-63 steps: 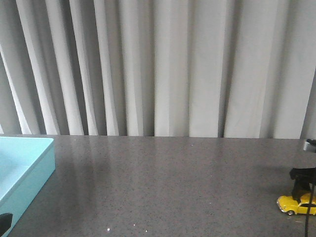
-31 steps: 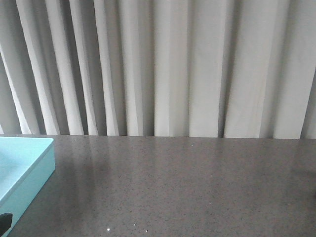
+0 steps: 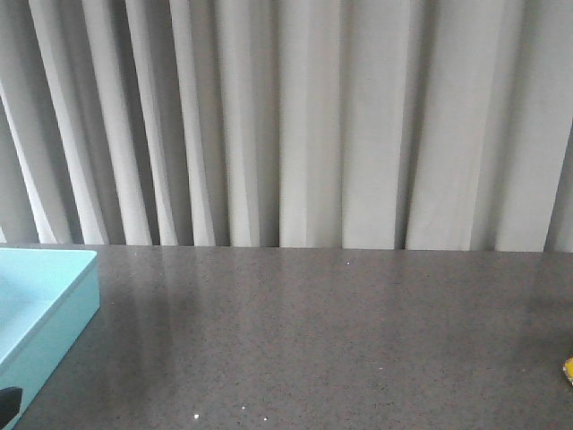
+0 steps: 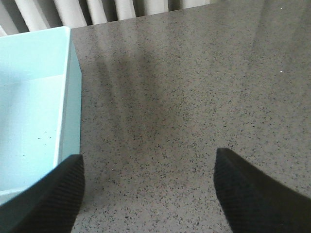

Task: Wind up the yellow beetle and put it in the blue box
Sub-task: 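Release the car so it rolls toward the blue box, then lower the left gripper over the yellow car beside the box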

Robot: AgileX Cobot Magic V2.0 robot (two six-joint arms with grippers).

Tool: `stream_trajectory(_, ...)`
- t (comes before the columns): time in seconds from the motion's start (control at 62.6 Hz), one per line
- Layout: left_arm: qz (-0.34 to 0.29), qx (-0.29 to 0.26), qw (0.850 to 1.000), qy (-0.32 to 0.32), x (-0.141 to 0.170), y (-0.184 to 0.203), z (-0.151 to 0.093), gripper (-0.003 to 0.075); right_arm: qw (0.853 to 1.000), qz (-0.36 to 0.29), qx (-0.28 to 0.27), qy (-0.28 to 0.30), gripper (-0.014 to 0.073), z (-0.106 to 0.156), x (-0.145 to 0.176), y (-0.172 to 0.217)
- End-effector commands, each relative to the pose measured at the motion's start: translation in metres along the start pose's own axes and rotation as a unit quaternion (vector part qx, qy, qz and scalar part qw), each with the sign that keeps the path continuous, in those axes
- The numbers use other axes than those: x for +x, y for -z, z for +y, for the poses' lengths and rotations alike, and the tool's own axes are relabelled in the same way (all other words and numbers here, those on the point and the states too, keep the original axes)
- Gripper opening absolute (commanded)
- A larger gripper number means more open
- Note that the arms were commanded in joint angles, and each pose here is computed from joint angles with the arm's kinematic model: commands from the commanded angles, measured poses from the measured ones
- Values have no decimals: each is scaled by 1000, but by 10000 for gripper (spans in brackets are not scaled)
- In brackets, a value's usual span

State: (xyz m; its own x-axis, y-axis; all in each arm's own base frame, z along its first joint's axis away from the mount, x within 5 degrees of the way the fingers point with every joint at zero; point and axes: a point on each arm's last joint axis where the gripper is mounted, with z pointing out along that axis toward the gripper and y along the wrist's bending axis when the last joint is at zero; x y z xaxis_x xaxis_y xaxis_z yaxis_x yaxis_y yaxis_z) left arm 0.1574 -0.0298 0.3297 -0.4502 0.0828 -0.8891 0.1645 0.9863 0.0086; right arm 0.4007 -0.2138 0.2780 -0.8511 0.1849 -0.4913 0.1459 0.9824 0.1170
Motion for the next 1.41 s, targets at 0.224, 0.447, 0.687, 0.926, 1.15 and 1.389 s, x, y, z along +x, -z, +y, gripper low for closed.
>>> stream_trajectory(0.224, -49, 8, 999, 2, -16, 5, -2, 537, 985, -132, -34, 103, 547, 103, -16, 138)
stream_trajectory(0.447, -49, 8, 999, 2, -16, 5, -2, 537, 974, -152, -10, 168, 547, 191, 10, 183)
stream_trajectory(0.687, -49, 8, 999, 2, -16, 5, -2, 537, 963, -181, -42, 196, 547, 232, 87, 180)
stream_trajectory(0.926, -49, 8, 999, 2, -16, 5, -2, 537, 970, -166, -37, 175, 547, 214, 155, 159)
stream_trajectory(1.15, -49, 8, 999, 2, -16, 5, -2, 537, 973, -151, -34, 173, 547, 204, 191, 153)
stream_trajectory(1.389, -49, 8, 999, 2, -16, 5, -2, 537, 971, -164, -35, 171, 547, 202, 198, 158)
